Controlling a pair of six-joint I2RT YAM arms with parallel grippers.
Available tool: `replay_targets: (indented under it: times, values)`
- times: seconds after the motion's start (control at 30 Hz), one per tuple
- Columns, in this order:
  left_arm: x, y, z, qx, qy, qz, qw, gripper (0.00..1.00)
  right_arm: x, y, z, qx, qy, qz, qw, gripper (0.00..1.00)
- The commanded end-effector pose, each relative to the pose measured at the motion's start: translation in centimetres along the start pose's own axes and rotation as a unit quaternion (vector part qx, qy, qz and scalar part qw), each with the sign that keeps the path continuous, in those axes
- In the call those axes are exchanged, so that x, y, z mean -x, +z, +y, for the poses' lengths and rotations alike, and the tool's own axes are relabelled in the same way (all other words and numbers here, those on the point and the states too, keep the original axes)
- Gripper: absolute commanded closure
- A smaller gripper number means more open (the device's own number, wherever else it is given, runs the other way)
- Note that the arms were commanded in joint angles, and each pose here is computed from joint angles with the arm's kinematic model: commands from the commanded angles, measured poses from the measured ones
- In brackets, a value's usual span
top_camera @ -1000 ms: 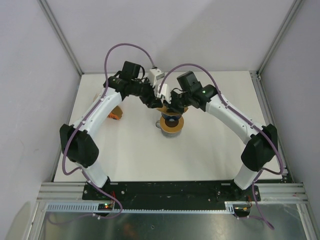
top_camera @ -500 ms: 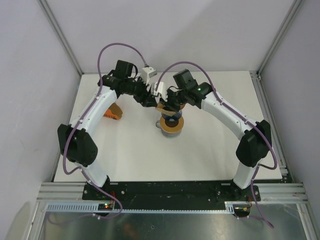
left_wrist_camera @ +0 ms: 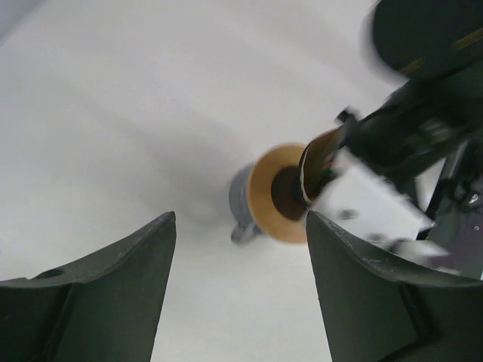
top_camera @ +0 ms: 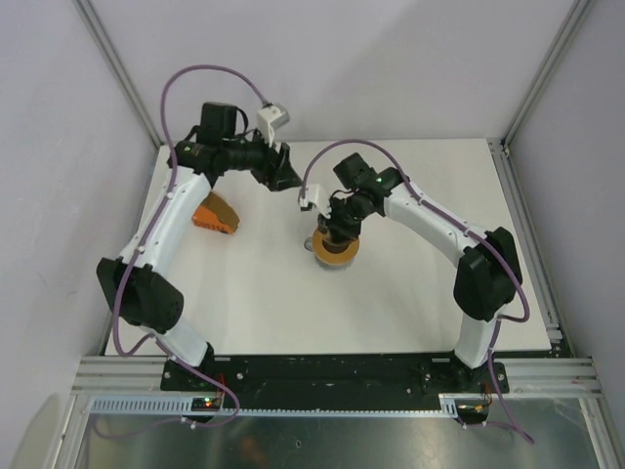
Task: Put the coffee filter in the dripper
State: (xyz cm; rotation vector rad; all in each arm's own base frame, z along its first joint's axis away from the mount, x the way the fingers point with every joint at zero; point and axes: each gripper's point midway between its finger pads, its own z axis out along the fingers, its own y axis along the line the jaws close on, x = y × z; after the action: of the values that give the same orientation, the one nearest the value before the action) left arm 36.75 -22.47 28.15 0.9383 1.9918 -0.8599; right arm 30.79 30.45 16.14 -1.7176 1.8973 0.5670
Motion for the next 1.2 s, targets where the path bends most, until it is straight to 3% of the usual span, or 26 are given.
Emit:
replay_targets:
  times: [0.0, 0.43, 1.0, 1.17]
  values:
    - [6.0, -3.8, -3.7, -0.026, 0.059, -0.087, 0.994, 0.25, -3.0, 0.5, 1.7, 0.032, 0.034, 0.059, 0.997, 1.00]
    - [4.2, -2.8, -0.4, 0.038, 0.053, -0.058, 0.996, 0.25, 0.9, -0.2, -0.9, -0.019, 0.004, 0.038, 0.999, 1.00]
    - [3.3, -2.4, -0.1, 0.039, 0.054, -0.048, 0.997, 0.25, 2.9, -2.7, -0.2, -0.063, -0.030, 0.042, 0.997, 1.00]
    - [2.7, -2.2, -0.1, 0.036, 0.050, -0.042, 0.997, 0.25, 3.2, -3.4, -0.4, -0.074, -0.033, 0.039, 0.996, 0.93]
